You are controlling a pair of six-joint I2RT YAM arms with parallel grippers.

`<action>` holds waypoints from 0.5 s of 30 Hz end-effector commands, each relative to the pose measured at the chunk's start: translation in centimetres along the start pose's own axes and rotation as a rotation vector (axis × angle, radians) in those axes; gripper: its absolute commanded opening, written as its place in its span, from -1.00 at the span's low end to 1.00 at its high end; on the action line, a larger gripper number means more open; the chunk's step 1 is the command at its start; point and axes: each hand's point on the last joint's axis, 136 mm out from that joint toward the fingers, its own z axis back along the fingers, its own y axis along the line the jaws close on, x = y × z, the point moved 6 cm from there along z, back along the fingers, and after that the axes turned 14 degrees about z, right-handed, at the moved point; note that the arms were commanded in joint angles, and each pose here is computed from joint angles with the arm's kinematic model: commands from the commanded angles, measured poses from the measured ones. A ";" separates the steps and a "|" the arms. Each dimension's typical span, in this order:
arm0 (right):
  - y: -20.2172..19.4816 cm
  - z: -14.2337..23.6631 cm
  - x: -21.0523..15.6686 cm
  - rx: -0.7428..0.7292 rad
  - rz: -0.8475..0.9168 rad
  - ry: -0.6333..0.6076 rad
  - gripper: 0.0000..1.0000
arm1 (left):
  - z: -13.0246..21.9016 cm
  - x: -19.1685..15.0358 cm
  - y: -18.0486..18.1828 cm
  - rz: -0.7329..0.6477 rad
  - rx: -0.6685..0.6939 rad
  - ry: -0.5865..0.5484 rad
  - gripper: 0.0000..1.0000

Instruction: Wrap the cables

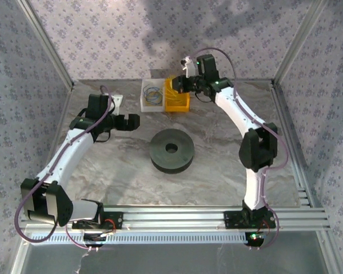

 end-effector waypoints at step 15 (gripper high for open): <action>6.1 2.5 -0.1 0.216 -0.175 -0.161 -1.00 | -0.8 2.4 -7.6 0.034 -0.528 -0.083 0.34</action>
